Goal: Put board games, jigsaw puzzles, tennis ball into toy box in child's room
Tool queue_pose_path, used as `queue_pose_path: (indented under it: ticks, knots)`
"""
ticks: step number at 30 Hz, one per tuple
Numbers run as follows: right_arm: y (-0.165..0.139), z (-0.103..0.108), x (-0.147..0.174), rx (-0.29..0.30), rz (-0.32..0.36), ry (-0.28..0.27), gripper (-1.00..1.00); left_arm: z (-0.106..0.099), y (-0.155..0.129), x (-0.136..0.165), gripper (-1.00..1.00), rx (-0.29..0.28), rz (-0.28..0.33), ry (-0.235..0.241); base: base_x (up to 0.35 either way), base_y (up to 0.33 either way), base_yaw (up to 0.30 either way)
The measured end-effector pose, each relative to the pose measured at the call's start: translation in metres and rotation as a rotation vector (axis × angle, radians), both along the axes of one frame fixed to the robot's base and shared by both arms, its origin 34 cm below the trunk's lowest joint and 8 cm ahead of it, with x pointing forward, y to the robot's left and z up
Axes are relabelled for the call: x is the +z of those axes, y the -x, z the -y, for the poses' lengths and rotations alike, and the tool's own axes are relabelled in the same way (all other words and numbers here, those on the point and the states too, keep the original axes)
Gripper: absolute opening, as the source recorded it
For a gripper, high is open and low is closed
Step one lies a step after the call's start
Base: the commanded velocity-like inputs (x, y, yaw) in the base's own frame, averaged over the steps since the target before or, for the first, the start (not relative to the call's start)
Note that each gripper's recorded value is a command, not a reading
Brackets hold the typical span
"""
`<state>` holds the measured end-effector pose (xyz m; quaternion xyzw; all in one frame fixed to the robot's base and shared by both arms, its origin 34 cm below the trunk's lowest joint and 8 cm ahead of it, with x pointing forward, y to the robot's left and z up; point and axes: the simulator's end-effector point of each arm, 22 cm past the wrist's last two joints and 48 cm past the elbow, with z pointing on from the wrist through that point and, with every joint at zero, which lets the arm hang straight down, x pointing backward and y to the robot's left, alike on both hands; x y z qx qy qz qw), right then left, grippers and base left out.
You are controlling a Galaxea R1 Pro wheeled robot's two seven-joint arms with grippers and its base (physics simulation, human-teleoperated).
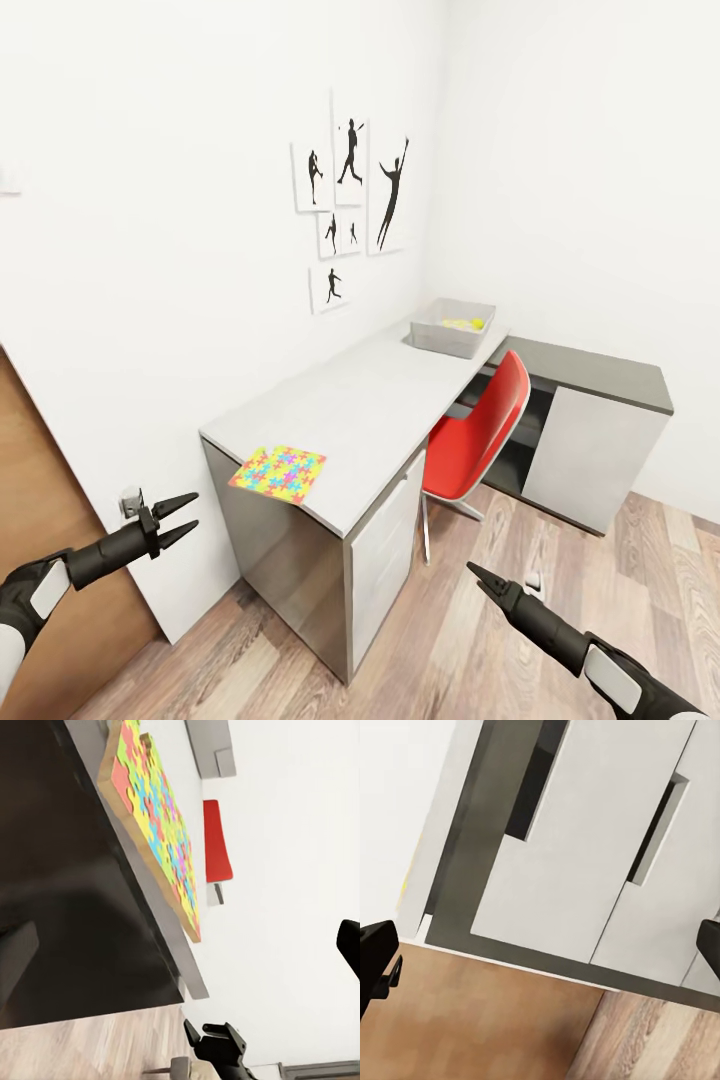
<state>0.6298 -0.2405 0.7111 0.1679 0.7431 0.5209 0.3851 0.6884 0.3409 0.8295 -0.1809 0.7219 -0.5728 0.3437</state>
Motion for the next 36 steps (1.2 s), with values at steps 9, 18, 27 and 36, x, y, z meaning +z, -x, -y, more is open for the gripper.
queue_pose_path:
  ticks: [9, 18, 27, 36]
  knots:
    - [0.0, 0.0, 0.008, 0.001, 0.0, 0.0, 1.0, 0.0, 0.0, 0.009, 1.0, 0.0, 0.002, 0.003, 0.0, 0.0, 0.0]
    - [0.0, -0.001, 0.009, 0.001, 0.001, -0.001, 1.0, -0.001, -0.001, 0.01, 1.0, 0.003, 0.002, 0.007, 0.0, 0.0, 0.0]
    - [-0.001, -0.001, 0.009, -0.001, 0.008, 0.003, 1.0, -0.001, -0.001, 0.009, 1.0, 0.006, 0.0, 0.01, 0.0, 0.0, 0.0]
    - [-0.002, 0.0, 0.01, -0.005, 0.018, 0.01, 1.0, -0.003, -0.001, 0.01, 1.0, 0.009, 0.002, 0.009, 0.001, 0.0, 0.0]
